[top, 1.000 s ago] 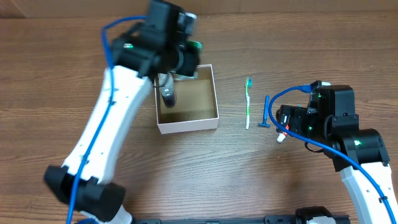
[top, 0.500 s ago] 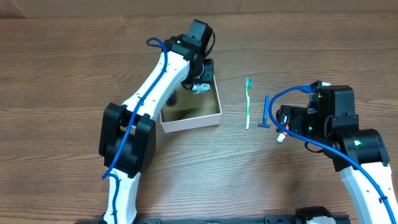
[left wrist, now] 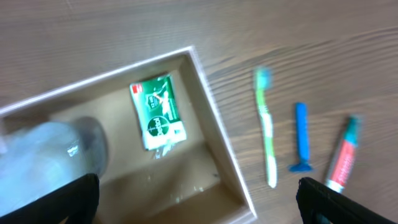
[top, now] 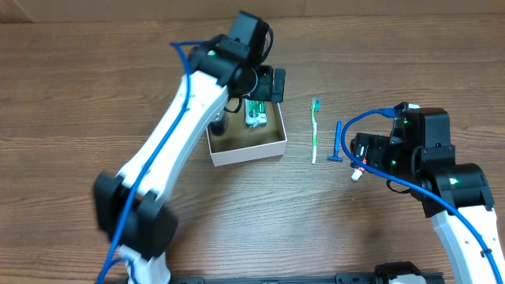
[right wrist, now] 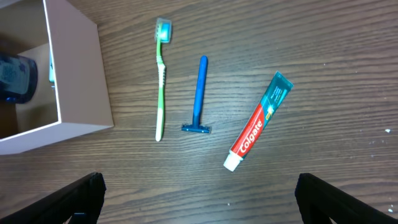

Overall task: Pack container
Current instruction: 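Carry the soap bar with the left gripper and drop it in the box, then reach the right gripper to the green toothbrush and grasp it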

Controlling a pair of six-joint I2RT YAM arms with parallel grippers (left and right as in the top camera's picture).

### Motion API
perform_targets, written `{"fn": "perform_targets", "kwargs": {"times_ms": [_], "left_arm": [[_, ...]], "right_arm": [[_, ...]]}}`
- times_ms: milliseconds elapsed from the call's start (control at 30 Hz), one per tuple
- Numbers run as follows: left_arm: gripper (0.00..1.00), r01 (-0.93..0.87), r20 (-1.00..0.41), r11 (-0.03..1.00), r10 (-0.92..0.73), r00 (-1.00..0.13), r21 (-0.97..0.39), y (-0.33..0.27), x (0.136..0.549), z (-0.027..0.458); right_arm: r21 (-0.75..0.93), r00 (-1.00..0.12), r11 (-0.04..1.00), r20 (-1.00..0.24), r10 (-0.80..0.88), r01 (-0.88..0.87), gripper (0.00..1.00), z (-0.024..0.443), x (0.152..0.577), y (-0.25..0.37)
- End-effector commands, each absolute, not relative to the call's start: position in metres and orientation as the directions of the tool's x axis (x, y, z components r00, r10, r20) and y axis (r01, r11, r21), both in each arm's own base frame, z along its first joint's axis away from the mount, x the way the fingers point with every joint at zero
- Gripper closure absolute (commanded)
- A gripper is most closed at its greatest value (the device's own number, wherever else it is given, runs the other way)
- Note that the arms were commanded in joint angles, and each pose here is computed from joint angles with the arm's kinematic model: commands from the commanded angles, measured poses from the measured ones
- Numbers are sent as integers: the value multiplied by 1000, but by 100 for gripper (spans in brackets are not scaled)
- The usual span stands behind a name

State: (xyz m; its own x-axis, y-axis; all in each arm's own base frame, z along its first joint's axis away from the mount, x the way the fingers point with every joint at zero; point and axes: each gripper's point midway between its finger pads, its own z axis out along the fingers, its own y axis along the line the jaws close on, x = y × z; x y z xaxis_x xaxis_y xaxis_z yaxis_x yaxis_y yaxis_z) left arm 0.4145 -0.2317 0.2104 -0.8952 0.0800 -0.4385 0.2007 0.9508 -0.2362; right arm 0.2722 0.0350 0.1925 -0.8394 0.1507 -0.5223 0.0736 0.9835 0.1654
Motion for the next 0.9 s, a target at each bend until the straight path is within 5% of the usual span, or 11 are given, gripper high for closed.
{"fn": "perform_targets", "kwargs": {"times_ms": [0, 33, 100, 133, 400, 667, 867], "left_arm": [[0, 234, -603, 957, 86, -793, -172, -193, 379, 304], [0, 207, -613, 967, 75, -787, -148, -179, 372, 313], [0, 55, -622, 996, 2, -783, -67, -126, 354, 329], [0, -52, -625, 998, -62, -778, -34, -96, 345, 335], [0, -424, -564, 903, -390, -728, -77, 25, 304, 341], [0, -436, -505, 899, -392, -769, -35, 36, 311, 322], [0, -427, -478, 904, -382, -791, -16, 36, 316, 313]], "right_arm": [[179, -815, 981, -555, 167, 78, 3, 205, 278, 35], [180, -813, 981, -558, 167, 77, 12, 206, 279, 35], [185, -809, 980, -563, 167, 73, 79, 206, 283, 36], [195, -813, 979, -557, 166, 66, 96, 204, 286, 39], [285, -884, 957, -458, 89, -51, 96, 150, 331, 76], [200, -902, 945, -400, -162, -258, 96, 82, 345, 148], [201, -860, 913, -454, -234, -355, 96, 73, 351, 189]]}}
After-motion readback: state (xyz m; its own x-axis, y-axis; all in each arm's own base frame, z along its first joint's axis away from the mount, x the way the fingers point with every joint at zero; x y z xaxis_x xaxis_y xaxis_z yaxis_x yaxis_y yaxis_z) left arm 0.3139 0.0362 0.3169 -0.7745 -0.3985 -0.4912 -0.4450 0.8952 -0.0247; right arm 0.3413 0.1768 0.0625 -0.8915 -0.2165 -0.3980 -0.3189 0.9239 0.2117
